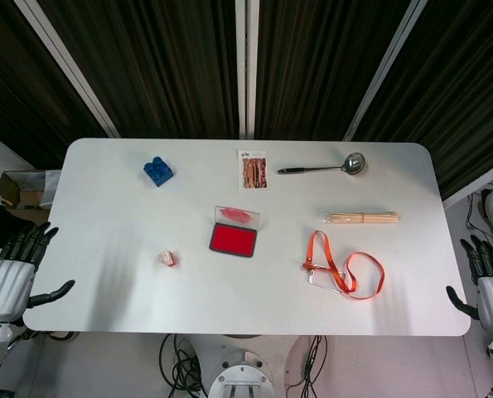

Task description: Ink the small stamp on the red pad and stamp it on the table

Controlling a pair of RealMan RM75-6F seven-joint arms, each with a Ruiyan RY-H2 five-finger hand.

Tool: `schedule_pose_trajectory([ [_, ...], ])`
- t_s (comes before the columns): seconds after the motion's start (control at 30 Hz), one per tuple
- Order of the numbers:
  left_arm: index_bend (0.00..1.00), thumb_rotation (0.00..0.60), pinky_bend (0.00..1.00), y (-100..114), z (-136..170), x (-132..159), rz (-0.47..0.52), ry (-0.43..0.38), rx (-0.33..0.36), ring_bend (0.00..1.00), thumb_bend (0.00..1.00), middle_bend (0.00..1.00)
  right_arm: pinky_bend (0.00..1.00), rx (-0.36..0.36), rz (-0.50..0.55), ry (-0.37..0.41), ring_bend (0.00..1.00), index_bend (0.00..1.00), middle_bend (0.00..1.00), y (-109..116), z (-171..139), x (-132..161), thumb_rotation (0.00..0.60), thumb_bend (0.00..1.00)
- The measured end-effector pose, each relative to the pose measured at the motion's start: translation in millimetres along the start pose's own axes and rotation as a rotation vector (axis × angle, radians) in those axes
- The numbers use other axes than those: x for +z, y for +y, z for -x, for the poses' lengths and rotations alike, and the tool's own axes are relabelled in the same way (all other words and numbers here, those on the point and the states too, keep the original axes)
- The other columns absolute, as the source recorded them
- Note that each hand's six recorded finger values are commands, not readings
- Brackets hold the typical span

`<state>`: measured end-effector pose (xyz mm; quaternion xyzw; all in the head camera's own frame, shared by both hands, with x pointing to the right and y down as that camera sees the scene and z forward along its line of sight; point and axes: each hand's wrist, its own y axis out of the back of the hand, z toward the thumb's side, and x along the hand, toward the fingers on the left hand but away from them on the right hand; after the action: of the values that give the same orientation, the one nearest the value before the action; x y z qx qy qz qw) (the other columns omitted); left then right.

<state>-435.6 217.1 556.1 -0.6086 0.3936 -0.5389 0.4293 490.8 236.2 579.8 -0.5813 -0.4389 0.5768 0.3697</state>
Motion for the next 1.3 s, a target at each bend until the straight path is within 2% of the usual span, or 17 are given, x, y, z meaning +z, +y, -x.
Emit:
schedule_pose_trajectory([
  [0.47, 0.09, 0.000, 0.18, 2, -1, 3, -0.009, -0.020, 0.004, 0.06, 0.11, 0.06, 0.00, 0.002, 0.002, 0.008, 0.00, 0.00, 0.00, -1, 1, 2, 0.600, 0.18],
  [0.5, 0.09, 0.018, 0.18, 2, -1, 5, -0.010, -0.027, 0.005, 0.06, 0.11, 0.06, 0.00, 0.003, 0.002, 0.007, 0.00, 0.00, 0.00, -1, 1, 2, 0.600, 0.18],
  [0.53, 0.09, 0.074, 0.19, 2, -2, 6, -0.011, -0.039, 0.007, 0.07, 0.12, 0.06, 0.00, 0.004, 0.003, 0.006, 0.00, 0.00, 0.00, -1, 1, 2, 0.600, 0.18],
  [0.57, 0.09, 0.170, 0.22, 2, -2, 8, -0.012, -0.049, 0.009, 0.09, 0.12, 0.06, 0.00, 0.006, 0.001, 0.005, 0.00, 0.00, 0.00, -1, 0, 1, 0.600, 0.18],
  [0.6, 0.09, 0.343, 0.32, 3, -4, 10, -0.016, -0.060, 0.014, 0.16, 0.13, 0.07, 0.00, 0.006, -0.001, 0.004, 0.00, 0.00, 0.00, -1, 0, 1, 0.600, 0.18],
  [0.63, 0.10, 0.445, 0.44, 4, -5, 12, -0.025, -0.077, 0.023, 0.25, 0.13, 0.09, 0.00, 0.007, -0.004, 0.002, 0.00, 0.00, 0.00, -1, 0, 0, 0.600, 0.18],
  [0.67, 0.10, 0.554, 0.63, 5, -7, 14, -0.031, -0.091, 0.033, 0.43, 0.14, 0.15, 0.00, 0.005, -0.007, 0.000, 0.00, 0.00, 0.00, 0, 0, 0, 0.600, 0.18],
  [0.7, 0.11, 0.600, 0.80, 5, -9, 17, -0.035, -0.108, 0.043, 0.60, 0.15, 0.22, 0.00, 0.003, -0.007, -0.001, 0.00, 0.00, 0.00, 1, 1, -1, 0.600, 0.18],
  [0.77, 0.12, 0.600, 0.94, 6, -15, 27, -0.032, -0.158, 0.054, 0.77, 0.15, 0.29, 0.00, 0.001, -0.007, -0.003, 0.00, 0.00, 0.00, 1, 1, -2, 0.600, 0.18],
  [0.8, 0.13, 0.600, 0.97, 4, -18, 31, -0.031, -0.176, 0.051, 0.80, 0.15, 0.29, 0.00, 0.003, -0.007, -0.003, 0.00, 0.00, 0.00, 1, 1, -2, 0.600, 0.18],
  [1.0, 0.15, 0.600, 0.98, -16, -43, 59, -0.070, -0.295, -0.032, 0.82, 0.15, 0.25, 0.00, 0.019, -0.005, 0.011, 0.00, 0.00, 0.00, -4, 3, 3, 0.600, 0.18],
  [1.13, 0.16, 0.600, 0.98, -41, -62, 86, -0.114, -0.396, -0.105, 0.84, 0.15, 0.25, 0.00, 0.027, -0.005, 0.015, 0.00, 0.00, 0.00, -6, 3, 5, 0.600, 0.18],
  [1.3, 0.17, 0.600, 0.98, -73, -79, 110, -0.175, -0.483, -0.181, 0.85, 0.16, 0.23, 0.00, 0.023, -0.006, 0.009, 0.00, 0.00, 0.00, -3, 2, 3, 0.600, 0.18],
])
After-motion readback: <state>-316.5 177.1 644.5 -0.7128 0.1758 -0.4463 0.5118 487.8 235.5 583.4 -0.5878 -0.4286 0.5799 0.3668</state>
